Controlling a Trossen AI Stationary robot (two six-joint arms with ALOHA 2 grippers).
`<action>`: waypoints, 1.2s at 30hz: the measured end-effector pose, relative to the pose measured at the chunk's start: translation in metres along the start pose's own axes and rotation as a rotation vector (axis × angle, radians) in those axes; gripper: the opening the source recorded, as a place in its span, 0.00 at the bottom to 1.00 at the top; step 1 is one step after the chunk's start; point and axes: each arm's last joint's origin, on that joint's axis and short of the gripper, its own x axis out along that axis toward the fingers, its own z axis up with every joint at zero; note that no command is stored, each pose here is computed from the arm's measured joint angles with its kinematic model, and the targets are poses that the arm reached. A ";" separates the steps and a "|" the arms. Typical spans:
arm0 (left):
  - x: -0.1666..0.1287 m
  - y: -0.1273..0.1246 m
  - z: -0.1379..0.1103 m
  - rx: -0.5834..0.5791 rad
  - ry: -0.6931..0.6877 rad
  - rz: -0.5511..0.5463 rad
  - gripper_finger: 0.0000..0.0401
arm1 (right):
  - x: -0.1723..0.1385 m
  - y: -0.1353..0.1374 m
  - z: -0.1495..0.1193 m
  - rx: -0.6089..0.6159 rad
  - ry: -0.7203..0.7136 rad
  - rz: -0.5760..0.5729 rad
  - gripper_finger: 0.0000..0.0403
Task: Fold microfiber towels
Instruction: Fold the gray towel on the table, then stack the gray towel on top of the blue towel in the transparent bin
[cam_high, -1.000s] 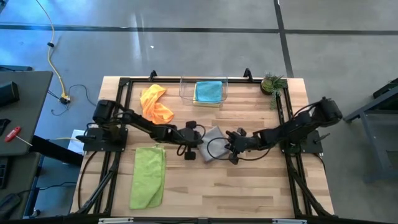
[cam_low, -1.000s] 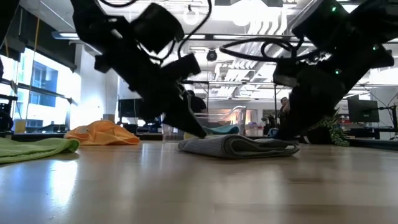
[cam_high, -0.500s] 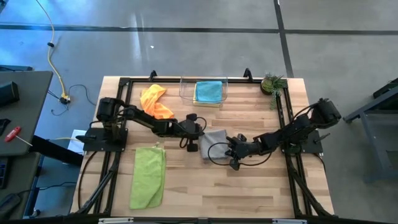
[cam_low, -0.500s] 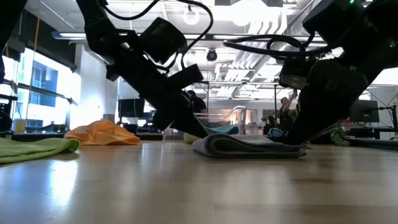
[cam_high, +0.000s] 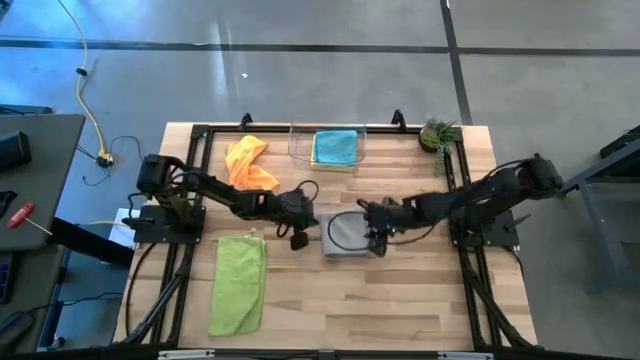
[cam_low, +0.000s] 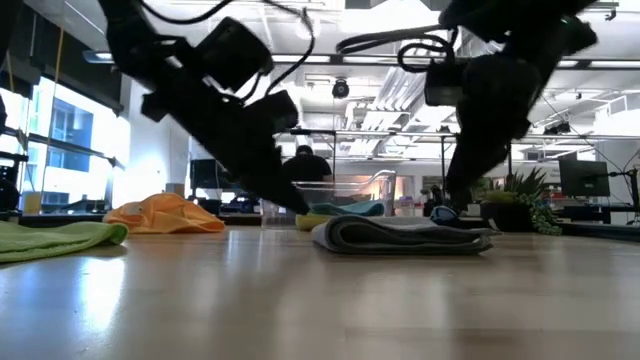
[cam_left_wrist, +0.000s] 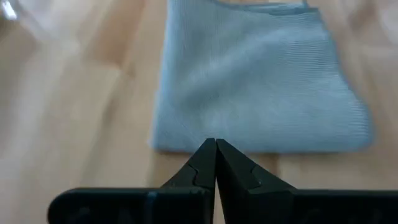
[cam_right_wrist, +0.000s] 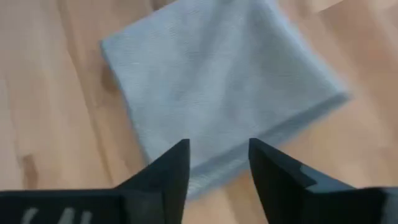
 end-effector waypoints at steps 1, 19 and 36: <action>-0.002 0.000 -0.004 -0.055 -0.004 -0.012 0.00 | -0.006 -0.006 0.004 -0.015 0.011 -0.006 0.40; 0.004 0.033 0.001 -0.411 -0.029 -0.076 0.41 | 0.002 -0.070 0.005 0.050 -0.134 0.124 0.51; 0.032 0.046 0.014 -0.140 0.129 -0.087 0.51 | 0.001 -0.069 0.007 -0.011 -0.151 0.120 0.57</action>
